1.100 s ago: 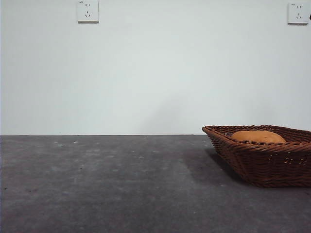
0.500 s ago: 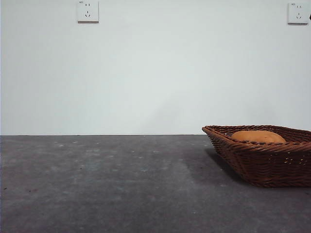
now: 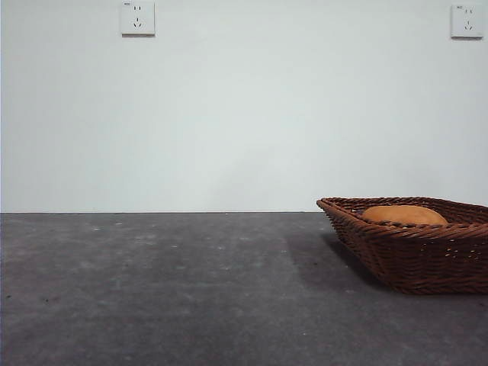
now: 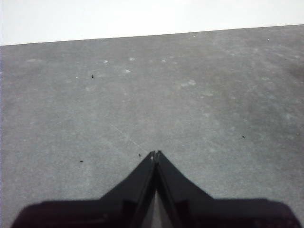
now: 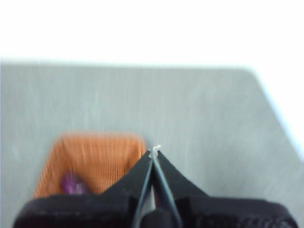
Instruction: Help me put the vegetables on the table into the basket
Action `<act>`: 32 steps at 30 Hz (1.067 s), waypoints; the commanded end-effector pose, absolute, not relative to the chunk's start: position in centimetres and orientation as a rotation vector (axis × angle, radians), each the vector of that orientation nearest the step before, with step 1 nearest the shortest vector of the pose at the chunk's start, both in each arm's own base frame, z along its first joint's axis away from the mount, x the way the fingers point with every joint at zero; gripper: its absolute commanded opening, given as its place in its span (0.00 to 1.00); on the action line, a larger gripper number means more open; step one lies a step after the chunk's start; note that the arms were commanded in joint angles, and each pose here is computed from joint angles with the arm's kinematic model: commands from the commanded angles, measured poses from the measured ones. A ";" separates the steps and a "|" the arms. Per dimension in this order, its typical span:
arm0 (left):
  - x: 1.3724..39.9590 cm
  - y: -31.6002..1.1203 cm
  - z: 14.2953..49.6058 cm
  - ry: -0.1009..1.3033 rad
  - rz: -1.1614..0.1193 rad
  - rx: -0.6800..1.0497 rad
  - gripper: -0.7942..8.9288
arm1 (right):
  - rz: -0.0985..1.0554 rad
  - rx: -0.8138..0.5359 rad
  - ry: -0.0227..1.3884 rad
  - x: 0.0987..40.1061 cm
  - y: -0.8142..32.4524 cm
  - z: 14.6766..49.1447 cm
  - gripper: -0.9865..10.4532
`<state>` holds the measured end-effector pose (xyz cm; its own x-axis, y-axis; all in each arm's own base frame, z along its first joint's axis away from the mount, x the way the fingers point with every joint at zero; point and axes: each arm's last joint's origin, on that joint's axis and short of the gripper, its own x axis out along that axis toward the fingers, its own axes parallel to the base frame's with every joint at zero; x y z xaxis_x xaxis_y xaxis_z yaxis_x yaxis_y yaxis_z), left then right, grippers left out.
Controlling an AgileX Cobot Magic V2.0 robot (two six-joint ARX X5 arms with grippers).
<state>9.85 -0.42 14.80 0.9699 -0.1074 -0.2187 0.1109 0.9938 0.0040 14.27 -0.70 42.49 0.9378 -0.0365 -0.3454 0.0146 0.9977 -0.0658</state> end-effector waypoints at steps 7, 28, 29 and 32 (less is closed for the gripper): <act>9.9 -0.4 14.5 0.226 -0.110 0.009 0.08 | -0.118 -0.001 0.181 9.8 -0.7 34.4 0.09; 9.9 -0.4 14.5 0.226 -0.110 0.009 0.08 | -0.120 0.021 0.204 9.5 -0.6 15.4 0.09; 9.9 -0.4 14.5 0.226 -0.110 0.009 0.08 | -0.120 0.024 0.205 9.5 -0.6 15.0 0.09; 9.9 -0.4 14.5 0.225 -0.110 0.009 0.08 | -0.116 0.028 0.171 9.5 -0.6 15.1 0.09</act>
<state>9.87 -0.42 14.77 0.9692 -0.1070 -0.2217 0.1106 0.9939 0.0038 9.51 -0.65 15.36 0.9773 -0.1150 -0.1777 0.1170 0.9931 0.0010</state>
